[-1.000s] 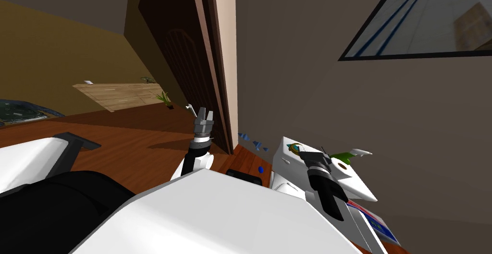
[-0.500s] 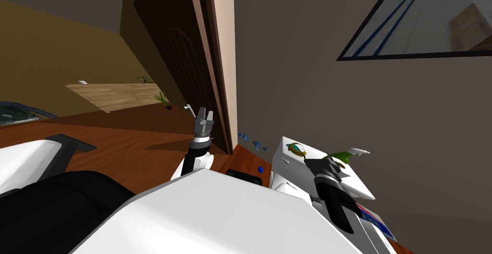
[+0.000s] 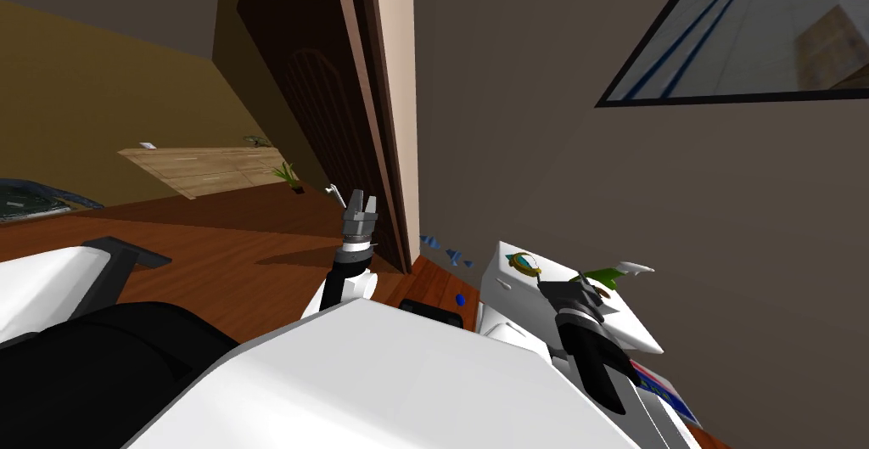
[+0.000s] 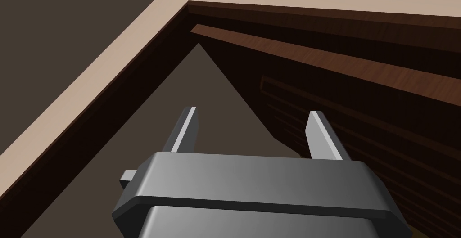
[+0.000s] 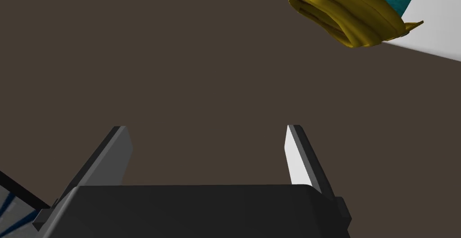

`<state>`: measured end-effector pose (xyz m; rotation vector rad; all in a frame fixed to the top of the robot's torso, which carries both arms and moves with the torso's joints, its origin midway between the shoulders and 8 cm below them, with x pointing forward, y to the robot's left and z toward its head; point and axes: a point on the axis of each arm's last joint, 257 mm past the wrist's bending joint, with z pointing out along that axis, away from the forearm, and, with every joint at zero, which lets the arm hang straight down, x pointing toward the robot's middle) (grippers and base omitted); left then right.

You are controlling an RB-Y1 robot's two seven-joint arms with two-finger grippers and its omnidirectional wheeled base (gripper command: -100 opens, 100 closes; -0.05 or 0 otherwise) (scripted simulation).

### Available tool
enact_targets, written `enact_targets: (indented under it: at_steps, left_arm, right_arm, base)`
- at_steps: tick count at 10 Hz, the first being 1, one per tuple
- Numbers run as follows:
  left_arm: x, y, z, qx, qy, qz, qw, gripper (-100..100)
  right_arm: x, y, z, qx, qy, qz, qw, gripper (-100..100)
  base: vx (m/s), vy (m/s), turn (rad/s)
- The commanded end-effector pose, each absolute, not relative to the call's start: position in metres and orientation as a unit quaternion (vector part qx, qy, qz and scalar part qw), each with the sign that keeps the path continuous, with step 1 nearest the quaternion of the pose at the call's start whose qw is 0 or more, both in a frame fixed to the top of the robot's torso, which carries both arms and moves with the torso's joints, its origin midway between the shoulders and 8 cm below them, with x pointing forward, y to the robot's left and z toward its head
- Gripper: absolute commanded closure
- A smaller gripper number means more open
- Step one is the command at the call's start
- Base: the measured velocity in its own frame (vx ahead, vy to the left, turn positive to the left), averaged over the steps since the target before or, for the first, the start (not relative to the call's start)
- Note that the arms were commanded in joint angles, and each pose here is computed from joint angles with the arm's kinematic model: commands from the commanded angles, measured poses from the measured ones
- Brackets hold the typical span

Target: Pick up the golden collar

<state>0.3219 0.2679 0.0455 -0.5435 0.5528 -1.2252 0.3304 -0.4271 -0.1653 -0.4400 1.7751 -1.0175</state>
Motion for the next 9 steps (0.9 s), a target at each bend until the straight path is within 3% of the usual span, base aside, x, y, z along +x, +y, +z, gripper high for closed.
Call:
enact_targets:
  at_steps: [1, 9]
  left_arm:
    - [0.322, 0.268, 0.046, -0.249, 0.253, -0.560, 0.749, 0]
    - [0.322, 0.268, 0.046, -0.249, 0.253, -0.560, 0.749, 0]
  right_arm:
    - [0.330, -0.427, -0.165, -0.182, 0.734, -0.421, 0.501, -100]
    - [0.294, -0.459, -0.184, -0.226, 0.746, -0.469, 0.414, -100]
  base:
    - [0.016, 0.000, -0.051]
    - [0.004, 0.000, 0.001]
